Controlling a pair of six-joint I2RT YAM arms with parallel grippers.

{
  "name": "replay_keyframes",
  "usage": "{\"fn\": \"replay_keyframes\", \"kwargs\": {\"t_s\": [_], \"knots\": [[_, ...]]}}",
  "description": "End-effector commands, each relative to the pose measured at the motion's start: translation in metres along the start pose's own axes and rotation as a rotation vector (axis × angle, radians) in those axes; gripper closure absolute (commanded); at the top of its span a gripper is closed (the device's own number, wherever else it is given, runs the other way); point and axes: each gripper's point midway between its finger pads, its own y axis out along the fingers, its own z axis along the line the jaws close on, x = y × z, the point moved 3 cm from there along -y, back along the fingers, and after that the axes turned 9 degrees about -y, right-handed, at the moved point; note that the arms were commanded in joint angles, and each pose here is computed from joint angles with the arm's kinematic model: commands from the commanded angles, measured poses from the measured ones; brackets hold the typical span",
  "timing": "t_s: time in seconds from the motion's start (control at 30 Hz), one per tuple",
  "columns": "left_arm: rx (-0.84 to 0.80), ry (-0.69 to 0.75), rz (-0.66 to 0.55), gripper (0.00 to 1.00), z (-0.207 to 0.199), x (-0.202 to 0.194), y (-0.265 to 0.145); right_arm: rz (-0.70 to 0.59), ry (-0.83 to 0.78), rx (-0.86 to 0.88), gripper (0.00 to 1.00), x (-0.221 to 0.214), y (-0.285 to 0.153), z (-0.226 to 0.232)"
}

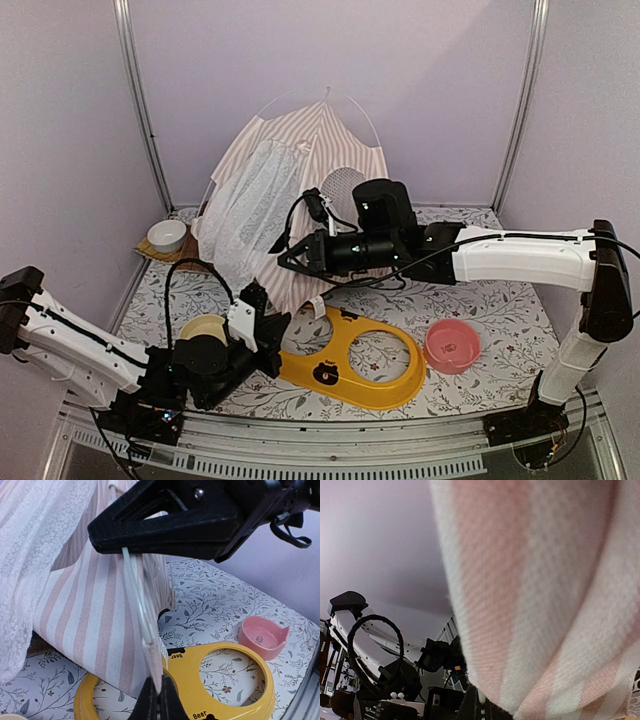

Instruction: Set up the pet tent

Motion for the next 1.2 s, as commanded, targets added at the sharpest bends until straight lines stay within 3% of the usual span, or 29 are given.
{"fn": "replay_keyframes", "kwargs": {"t_s": [0.0,0.53,1.17], "knots": [[-0.126,0.246,0.266,1.00,-0.002,-0.079,-0.027,-0.496,-0.042,-0.088,1.00,0.133,-0.057,-0.017],[-0.133,0.233,0.233,1.00,-0.008,-0.062,-0.026,-0.424,-0.031,-0.081,1.00,0.107,-0.036,-0.026],[-0.182,0.090,0.193,1.00,-0.004,-0.026,-0.018,-0.368,-0.044,-0.079,1.00,0.083,-0.017,-0.021]]}}
